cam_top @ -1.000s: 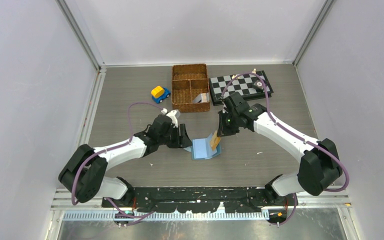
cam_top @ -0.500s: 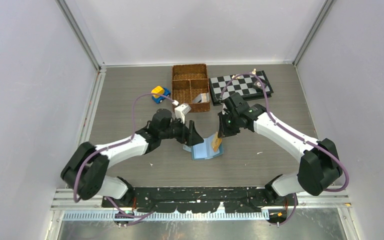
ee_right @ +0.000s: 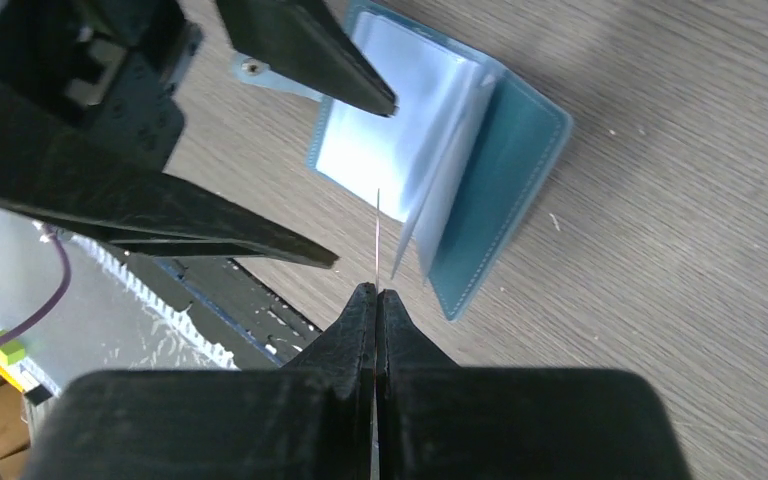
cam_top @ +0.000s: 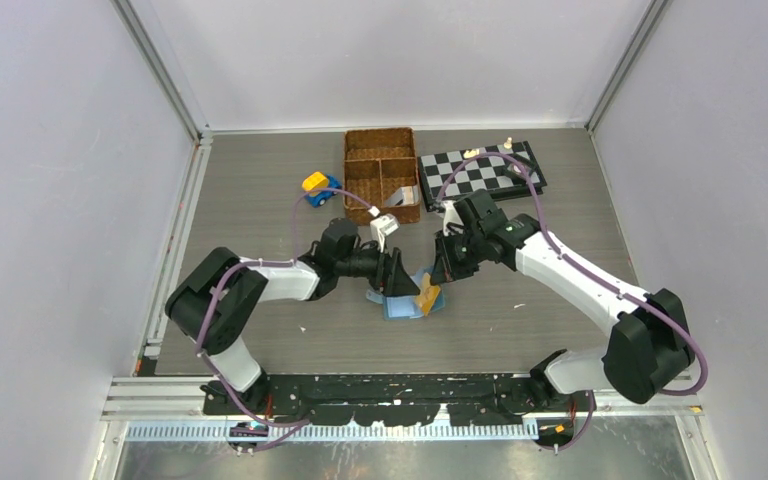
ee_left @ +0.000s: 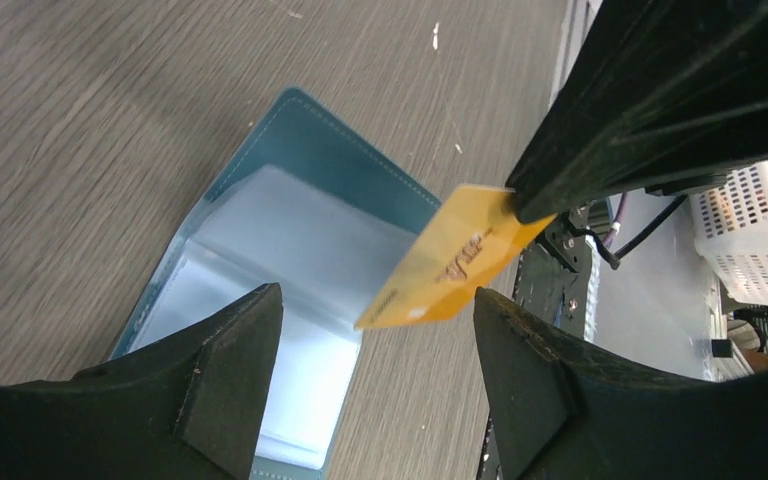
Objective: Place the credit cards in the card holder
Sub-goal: Insert the credit card into the card holder.
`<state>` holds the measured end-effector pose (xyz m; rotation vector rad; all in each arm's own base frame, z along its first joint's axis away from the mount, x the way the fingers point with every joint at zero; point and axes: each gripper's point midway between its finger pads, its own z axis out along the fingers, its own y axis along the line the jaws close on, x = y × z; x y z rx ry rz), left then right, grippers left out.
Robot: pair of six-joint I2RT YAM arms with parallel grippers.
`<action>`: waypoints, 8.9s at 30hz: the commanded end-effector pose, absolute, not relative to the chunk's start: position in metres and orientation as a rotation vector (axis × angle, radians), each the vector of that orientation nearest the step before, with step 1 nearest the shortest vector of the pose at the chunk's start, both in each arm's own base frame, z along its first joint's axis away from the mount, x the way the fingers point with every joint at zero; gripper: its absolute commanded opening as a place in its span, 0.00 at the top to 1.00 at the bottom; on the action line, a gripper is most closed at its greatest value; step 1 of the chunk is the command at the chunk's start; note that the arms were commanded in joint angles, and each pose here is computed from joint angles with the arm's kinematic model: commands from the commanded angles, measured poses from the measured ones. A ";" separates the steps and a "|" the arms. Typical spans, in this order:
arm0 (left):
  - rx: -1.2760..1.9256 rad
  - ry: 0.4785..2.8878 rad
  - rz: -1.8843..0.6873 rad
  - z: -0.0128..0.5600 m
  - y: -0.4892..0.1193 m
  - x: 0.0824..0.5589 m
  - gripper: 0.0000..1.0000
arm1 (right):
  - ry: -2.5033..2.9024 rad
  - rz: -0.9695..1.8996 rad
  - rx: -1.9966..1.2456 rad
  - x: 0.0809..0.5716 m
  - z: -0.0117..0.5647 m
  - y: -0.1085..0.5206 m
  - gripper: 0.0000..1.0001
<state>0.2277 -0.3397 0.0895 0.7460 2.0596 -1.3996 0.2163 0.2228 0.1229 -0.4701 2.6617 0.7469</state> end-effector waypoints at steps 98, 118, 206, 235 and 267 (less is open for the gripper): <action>0.829 1.855 -1.608 0.100 -0.370 0.226 0.69 | 2.302 1.059 -0.018 0.240 0.129 0.197 0.99; 0.746 2.024 -1.327 0.081 -0.363 0.257 0.48 | 2.426 0.708 0.024 0.249 0.108 0.158 1.00; 0.193 2.518 -0.936 0.015 -0.289 0.257 0.99 | 2.503 0.927 0.137 0.257 0.088 0.213 1.00; 0.266 2.525 -0.934 0.013 -0.290 0.255 1.00 | 2.661 0.949 0.320 0.250 0.029 0.219 1.00; 0.235 2.568 -0.867 0.008 -0.283 0.257 1.00 | 2.662 0.982 0.297 0.229 0.026 0.214 1.00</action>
